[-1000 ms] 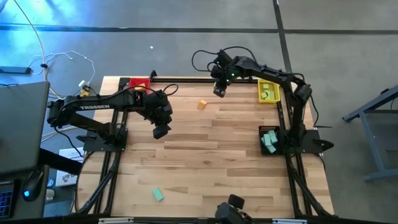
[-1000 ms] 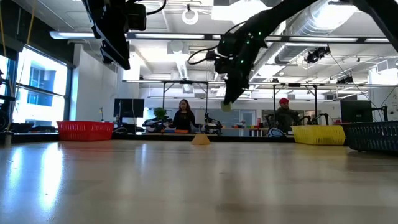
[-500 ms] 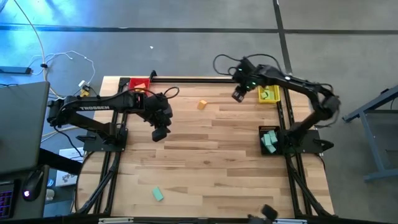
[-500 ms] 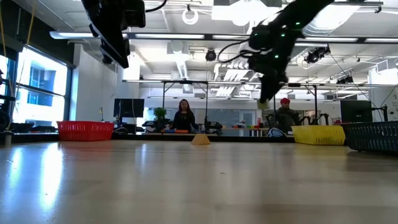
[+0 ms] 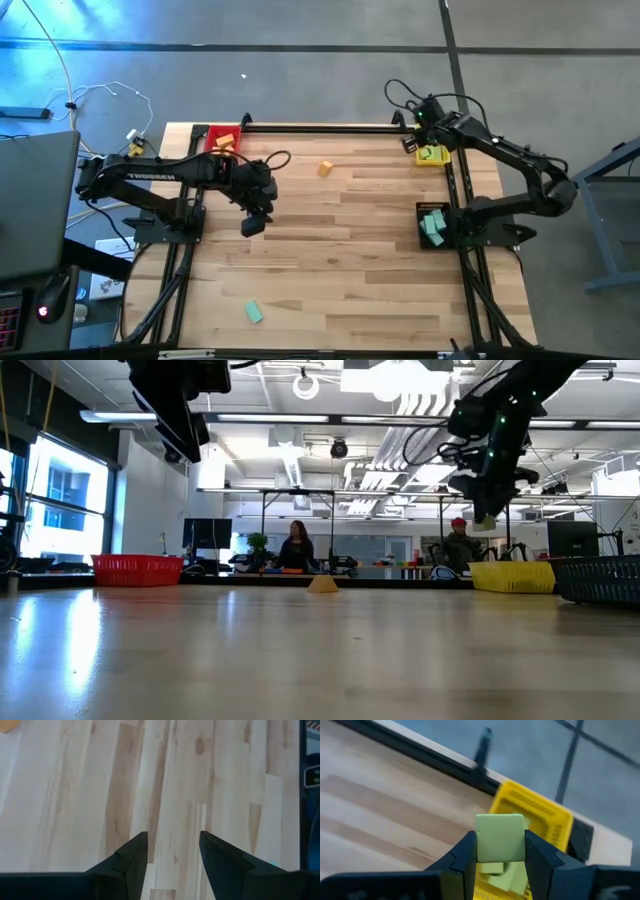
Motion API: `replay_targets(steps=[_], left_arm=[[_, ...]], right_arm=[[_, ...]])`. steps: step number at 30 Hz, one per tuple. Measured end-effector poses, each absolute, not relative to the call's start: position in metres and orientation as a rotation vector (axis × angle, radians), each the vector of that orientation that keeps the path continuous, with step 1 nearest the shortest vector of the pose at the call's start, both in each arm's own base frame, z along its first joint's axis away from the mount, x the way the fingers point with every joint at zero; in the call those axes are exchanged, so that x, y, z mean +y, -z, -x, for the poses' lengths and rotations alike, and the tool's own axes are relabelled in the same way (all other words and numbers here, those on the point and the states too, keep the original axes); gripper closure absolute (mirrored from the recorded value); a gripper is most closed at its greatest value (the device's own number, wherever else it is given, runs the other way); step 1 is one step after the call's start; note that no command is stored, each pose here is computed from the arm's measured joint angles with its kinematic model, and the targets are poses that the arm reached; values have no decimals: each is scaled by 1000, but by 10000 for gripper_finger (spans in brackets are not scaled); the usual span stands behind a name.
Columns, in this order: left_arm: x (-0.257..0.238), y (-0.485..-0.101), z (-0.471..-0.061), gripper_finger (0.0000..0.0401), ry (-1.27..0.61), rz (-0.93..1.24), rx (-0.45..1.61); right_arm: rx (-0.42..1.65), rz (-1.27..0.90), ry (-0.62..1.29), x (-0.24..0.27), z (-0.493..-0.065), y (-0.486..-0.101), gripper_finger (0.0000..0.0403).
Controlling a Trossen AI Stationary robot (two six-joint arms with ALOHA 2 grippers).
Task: Sort & place blocks by color
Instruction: Put the green block into the yellow bin
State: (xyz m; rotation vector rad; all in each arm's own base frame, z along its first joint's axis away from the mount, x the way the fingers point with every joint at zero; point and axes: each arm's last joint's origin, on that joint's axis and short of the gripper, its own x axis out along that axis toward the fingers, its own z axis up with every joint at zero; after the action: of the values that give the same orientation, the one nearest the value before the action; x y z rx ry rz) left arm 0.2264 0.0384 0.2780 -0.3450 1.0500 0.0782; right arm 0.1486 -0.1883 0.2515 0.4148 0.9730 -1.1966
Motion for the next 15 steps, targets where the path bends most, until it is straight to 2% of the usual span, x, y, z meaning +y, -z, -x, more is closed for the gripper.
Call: replay_targets(steps=[6,15], left_arm=[[24,-278,-228,234,-35,336,1061],[-1,-278,-230,201,22,277,1080]], right_arm=[[998,-540,1310,-199,-135,-230,284],[1017,-568,1324,-204,-136,-221,237]])
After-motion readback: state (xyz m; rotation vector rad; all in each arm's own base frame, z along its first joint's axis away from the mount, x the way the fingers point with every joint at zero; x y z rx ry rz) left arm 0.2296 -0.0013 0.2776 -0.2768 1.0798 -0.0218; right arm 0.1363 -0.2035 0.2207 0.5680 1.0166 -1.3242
